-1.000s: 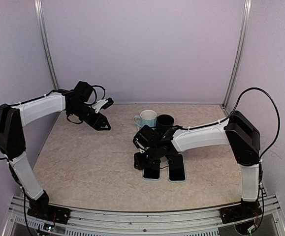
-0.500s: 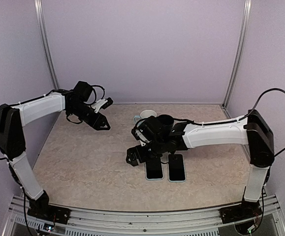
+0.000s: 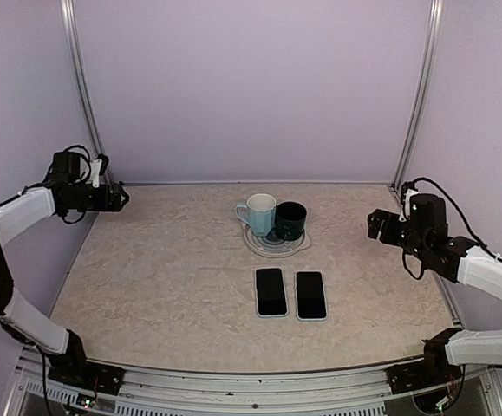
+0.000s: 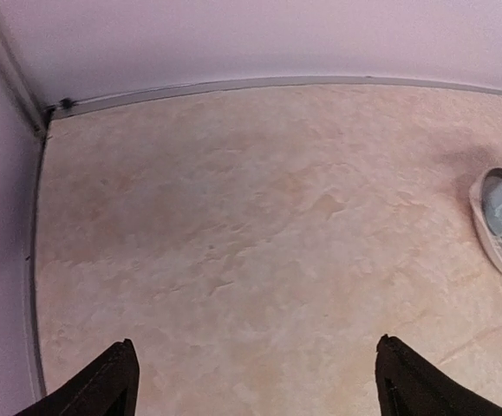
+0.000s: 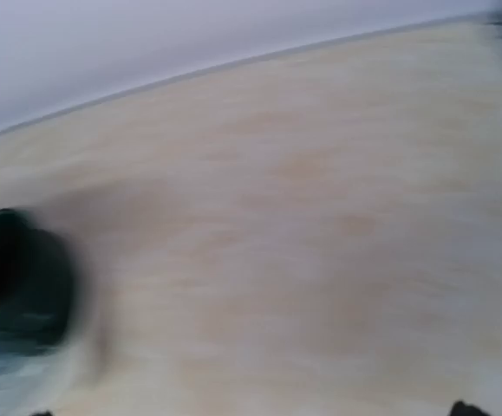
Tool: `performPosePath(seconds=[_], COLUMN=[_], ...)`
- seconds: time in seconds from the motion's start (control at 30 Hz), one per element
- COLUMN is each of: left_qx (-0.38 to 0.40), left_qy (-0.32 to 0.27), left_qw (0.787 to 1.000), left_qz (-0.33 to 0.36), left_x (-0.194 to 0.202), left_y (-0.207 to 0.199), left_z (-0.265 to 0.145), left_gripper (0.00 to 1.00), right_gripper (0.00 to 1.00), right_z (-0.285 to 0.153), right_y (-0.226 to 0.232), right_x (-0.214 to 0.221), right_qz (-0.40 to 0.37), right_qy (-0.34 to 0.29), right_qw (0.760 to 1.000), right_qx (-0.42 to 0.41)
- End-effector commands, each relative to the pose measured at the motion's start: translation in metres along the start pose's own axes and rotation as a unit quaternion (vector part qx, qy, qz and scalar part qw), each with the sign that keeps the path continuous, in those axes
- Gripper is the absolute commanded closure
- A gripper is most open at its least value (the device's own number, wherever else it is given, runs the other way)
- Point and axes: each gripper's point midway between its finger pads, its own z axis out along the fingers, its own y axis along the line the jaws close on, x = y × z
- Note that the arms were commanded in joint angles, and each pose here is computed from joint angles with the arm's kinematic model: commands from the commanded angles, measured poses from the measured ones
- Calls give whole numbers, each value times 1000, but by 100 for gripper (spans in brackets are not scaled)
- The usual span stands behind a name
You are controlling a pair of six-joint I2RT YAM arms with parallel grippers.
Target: Put the phone into the phone case
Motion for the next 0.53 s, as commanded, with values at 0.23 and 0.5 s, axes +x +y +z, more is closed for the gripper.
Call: performPosePath(seconds=[0.23,0.5], left_qx=[-134,-116], left_qy=[-235,-219], left_qw=[960,966], left_qz=[-75,-70], left_x=[38,53], left_y=[44,36], left_z=[-42,-35], left_gripper=[1,1], right_gripper=[1,1], right_z=[-46,-50], right_y=[-91,-115], right_x=[23,51], right_qz=[83,130], right_qy=[-152,-135], right_qw=[977,967], right_qx=[122,170])
